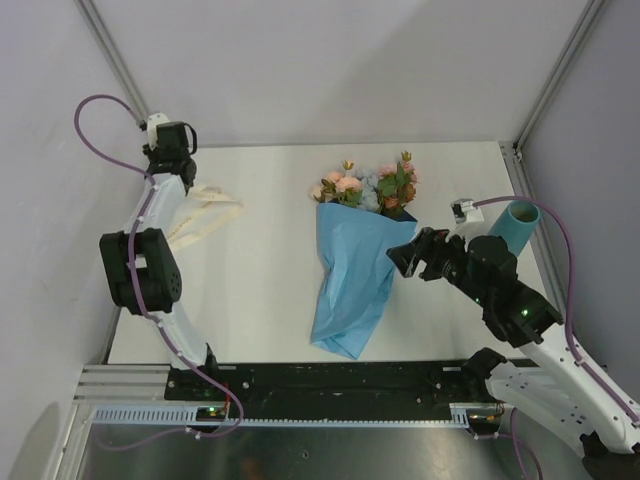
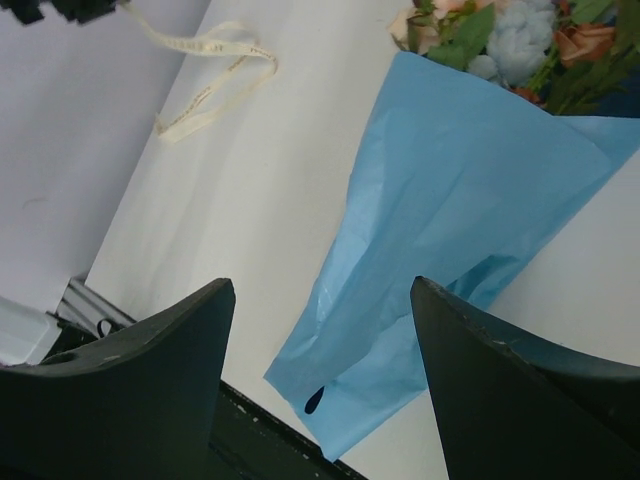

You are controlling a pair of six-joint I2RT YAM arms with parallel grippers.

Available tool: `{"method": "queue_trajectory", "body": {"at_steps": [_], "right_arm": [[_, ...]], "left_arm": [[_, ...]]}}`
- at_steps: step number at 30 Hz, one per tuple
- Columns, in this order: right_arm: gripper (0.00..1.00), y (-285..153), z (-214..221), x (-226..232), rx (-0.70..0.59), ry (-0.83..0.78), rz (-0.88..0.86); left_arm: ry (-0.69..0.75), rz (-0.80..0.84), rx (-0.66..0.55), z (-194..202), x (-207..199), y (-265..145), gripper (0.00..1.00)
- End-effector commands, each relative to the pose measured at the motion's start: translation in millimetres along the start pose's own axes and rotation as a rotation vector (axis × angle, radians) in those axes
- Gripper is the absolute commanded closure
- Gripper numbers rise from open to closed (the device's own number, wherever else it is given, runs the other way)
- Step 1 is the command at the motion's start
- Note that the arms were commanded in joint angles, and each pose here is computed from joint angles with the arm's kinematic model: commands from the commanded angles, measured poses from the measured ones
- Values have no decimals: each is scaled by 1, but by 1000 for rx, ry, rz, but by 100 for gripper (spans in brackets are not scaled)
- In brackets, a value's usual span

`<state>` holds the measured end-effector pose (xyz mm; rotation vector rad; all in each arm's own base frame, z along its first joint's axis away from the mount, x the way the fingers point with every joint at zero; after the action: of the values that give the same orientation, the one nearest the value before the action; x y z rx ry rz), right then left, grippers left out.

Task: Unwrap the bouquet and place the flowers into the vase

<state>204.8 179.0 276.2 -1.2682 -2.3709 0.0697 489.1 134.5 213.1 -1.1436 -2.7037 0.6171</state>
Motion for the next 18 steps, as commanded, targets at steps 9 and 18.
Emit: {"method": "queue_trajectory", "body": {"at_steps": [9, 18], "right_arm": [[25, 21, 26, -49, 51, 213, 312], [26, 47, 63, -42, 102, 340, 300]], "left_arm": [[-139, 146, 155, 7, 0, -62, 4], [13, 517, 248, 28, -38, -194, 0]]}}
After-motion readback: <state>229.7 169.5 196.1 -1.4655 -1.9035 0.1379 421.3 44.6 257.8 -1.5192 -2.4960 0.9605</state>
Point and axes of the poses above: each gripper's point midway between its finger pads, its own y axis out along the fingers, its own x axis along the line the jaws close on, z = x × y, the point moved 1 cm from there along -y, back along the fingers, and after that the axes turned 10 degrees about -y, right-handed, at the moved point
